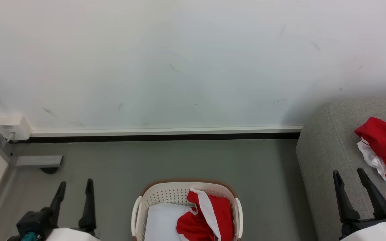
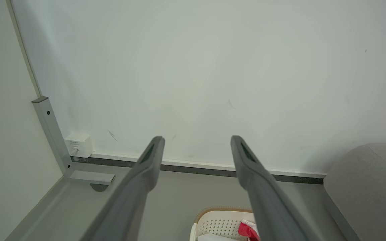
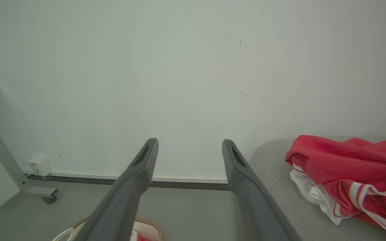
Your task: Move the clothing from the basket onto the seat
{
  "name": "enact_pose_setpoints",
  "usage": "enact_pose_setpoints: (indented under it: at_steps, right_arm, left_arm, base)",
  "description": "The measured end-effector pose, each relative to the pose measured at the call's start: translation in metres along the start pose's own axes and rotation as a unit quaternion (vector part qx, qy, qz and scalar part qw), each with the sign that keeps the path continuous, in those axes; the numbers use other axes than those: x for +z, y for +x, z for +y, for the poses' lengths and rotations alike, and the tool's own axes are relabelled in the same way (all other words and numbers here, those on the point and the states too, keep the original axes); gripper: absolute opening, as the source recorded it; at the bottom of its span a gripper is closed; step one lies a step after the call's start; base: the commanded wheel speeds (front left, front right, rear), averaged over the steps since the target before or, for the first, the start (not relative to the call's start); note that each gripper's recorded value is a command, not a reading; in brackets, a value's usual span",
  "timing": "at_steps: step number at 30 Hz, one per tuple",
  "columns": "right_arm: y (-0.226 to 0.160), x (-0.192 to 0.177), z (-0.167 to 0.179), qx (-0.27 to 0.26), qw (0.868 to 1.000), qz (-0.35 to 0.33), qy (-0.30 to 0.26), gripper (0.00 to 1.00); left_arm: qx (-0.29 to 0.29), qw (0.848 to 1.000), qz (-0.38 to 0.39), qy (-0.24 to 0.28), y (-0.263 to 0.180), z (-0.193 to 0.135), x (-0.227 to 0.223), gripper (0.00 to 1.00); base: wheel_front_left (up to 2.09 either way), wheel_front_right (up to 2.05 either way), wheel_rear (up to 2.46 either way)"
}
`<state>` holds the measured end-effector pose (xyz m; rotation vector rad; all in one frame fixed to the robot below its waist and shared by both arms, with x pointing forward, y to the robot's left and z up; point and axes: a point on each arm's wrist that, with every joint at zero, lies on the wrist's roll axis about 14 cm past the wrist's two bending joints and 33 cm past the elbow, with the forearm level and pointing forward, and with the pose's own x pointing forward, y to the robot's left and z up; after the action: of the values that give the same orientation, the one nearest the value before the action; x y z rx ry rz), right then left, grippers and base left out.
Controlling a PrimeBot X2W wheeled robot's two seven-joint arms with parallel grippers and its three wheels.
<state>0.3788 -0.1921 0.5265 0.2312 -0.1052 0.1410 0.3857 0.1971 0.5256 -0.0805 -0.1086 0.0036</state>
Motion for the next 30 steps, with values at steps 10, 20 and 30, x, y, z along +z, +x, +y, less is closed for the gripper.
enact_pose_setpoints:
  at_steps: [10, 20, 30]
  right_arm:
    - [0.004, 0.0, 0.006, -0.001, 1.0, -0.006, -0.013, 1.0]
    - [0.007, 0.002, 0.013, 0.007, 1.0, -0.012, -0.01, 1.0]
    - [0.007, 0.002, 0.013, 0.008, 1.0, -0.011, -0.011, 1.0]
  left_arm:
    - [0.001, 1.0, 0.006, 0.003, -0.004, 0.001, -0.008, 1.0]
    - [0.003, 1.0, 0.006, 0.004, -0.004, 0.003, -0.01, 1.0]
    - [-0.002, 1.0, 0.008, 0.005, -0.002, 0.0, -0.013, 1.0]
  base:
    - [0.0, 0.0, 0.0]
    - [0.0, 0.0, 0.0]
    - [0.0, 0.0, 0.0]
